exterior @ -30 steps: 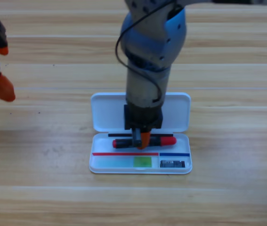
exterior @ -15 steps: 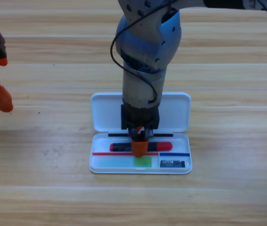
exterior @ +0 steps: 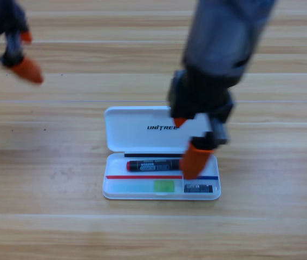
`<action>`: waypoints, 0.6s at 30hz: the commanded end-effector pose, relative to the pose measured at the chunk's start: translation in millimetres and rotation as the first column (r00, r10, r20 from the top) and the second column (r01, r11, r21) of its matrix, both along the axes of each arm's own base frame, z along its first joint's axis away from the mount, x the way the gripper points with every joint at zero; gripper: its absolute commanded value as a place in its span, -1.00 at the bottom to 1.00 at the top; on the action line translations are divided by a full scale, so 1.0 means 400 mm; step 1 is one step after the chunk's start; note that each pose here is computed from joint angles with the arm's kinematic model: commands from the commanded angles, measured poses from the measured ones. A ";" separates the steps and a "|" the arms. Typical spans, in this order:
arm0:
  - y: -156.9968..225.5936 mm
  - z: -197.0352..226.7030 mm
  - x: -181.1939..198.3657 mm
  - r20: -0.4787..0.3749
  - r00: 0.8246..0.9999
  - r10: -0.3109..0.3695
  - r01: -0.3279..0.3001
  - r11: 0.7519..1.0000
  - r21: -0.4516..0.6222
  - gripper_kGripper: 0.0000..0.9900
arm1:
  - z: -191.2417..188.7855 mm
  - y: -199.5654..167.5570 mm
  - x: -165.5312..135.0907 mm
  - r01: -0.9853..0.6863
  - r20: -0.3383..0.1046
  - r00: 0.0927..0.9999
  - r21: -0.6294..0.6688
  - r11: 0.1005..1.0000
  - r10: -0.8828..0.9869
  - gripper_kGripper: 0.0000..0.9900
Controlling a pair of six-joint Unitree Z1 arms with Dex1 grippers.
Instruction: Clean up eraser and pencils
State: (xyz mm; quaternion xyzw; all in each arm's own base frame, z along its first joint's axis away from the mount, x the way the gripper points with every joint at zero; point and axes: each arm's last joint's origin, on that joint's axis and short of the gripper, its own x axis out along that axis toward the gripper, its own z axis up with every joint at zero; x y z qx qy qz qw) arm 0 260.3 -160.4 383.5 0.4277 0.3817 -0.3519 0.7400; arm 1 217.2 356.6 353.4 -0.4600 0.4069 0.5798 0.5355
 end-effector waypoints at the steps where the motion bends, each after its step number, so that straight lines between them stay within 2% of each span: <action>1: 0.000 -0.097 0.195 -0.035 0.999 -0.026 0.024 0.998 -0.050 -0.36 | 0.106 -0.100 -0.110 0.027 -0.007 1.000 0.178 0.984 -0.026 0.95; 3: -0.014 -0.124 0.255 -0.029 0.997 -0.066 0.064 0.995 -0.072 -0.99 | 0.128 -0.144 -0.136 0.054 0.020 0.998 0.265 0.963 -0.062 0.98; 7: -0.028 -0.181 0.348 -0.047 0.993 -0.112 0.101 0.975 -0.200 -1.00 | 0.154 -0.242 -0.191 0.087 0.043 0.992 0.445 0.891 -0.118 1.00; 11: -0.060 -0.249 0.402 -0.122 0.978 -0.170 0.128 0.946 -0.297 -1.00 | 0.161 -0.327 -0.236 0.087 0.050 0.989 0.582 0.808 -0.142 1.00; 15: -0.077 -0.293 0.419 -0.186 0.960 -0.211 0.136 0.927 -0.350 -1.00 | 0.147 -0.376 -0.273 0.063 0.049 0.991 0.664 0.745 -0.127 1.00; 18: -0.082 -0.316 0.430 -0.234 0.944 -0.231 0.133 0.919 -0.372 -1.00 | 0.143 -0.387 -0.282 0.059 0.036 0.993 0.670 0.740 -0.112 1.00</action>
